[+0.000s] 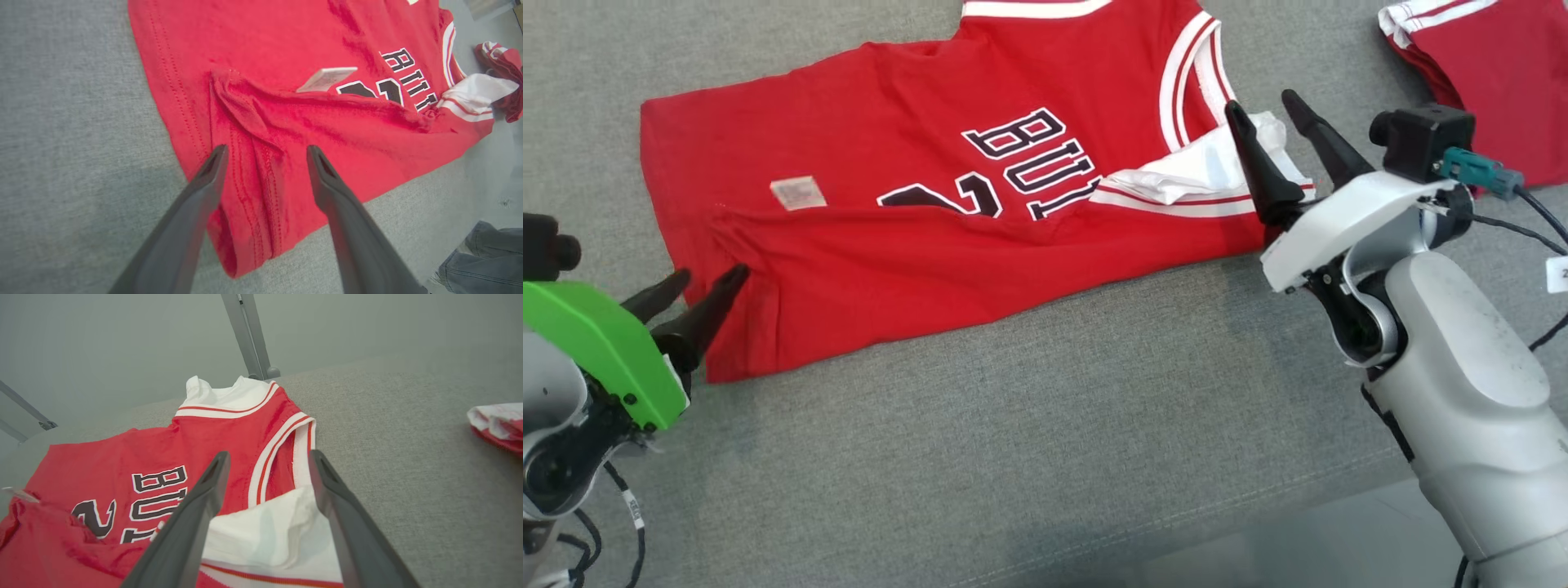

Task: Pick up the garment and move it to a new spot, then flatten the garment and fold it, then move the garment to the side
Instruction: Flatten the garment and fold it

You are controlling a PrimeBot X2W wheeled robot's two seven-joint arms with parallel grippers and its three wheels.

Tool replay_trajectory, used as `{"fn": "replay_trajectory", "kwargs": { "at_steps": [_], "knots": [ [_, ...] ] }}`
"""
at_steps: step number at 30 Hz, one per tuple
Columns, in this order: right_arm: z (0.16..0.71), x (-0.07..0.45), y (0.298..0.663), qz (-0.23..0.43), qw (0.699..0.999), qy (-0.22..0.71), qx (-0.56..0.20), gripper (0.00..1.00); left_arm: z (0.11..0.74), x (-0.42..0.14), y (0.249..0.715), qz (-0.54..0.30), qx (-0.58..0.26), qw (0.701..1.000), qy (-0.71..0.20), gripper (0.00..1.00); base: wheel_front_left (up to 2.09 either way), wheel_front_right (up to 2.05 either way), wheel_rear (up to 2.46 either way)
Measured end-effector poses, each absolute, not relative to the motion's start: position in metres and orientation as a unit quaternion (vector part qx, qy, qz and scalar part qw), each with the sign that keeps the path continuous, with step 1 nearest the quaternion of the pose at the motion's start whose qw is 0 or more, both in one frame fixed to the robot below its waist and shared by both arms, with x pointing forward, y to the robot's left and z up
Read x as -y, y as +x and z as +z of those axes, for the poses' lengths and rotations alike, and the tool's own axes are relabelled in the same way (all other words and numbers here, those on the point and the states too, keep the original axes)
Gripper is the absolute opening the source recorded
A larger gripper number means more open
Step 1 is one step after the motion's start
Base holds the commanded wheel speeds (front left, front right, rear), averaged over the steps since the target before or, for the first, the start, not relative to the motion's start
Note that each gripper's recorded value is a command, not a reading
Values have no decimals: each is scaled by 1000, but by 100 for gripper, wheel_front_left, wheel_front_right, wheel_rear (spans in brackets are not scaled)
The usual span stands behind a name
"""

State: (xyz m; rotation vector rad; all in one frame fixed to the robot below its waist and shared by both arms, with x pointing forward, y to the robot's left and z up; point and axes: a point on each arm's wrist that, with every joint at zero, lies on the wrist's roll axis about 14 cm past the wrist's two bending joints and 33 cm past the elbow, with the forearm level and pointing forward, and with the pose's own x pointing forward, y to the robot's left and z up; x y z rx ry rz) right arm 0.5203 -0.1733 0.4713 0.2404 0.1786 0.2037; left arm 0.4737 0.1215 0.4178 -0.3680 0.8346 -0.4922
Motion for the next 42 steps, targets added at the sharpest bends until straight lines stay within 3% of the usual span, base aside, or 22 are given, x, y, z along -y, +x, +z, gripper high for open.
{"fn": "replay_trajectory", "kwargs": {
  "at_steps": [7,12,19,29,38,39,40,41,42],
  "knots": [
    [516,213,492,78,996,50,0,100,452,-150,465,-175,-264,943,-106,100,0,0,0],
    [511,232,463,52,998,31,-24,100,456,-161,437,-138,-220,963,-76,100,0,0,0],
    [476,243,449,26,993,4,-111,100,436,-142,413,-140,-246,953,-107,100,0,0,0],
    [419,221,462,27,973,6,-228,100,393,-129,427,-140,-310,928,-150,100,0,0,0],
    [391,217,467,21,959,19,-280,100,375,-131,431,-143,-347,916,-145,100,0,0,0],
    [390,216,468,20,959,28,-283,100,374,-129,430,-147,-350,914,-144,55,0,0,0],
    [389,214,468,20,958,37,-284,84,373,-128,430,-151,-352,912,-144,28,0,0,0],
    [388,213,468,20,956,45,-288,48,372,-127,429,-154,-355,911,-143,0,0,0,0],
    [387,212,468,18,955,60,-291,18,372,-126,429,-158,-357,909,-144,0,0,0,0]
  ]
}}
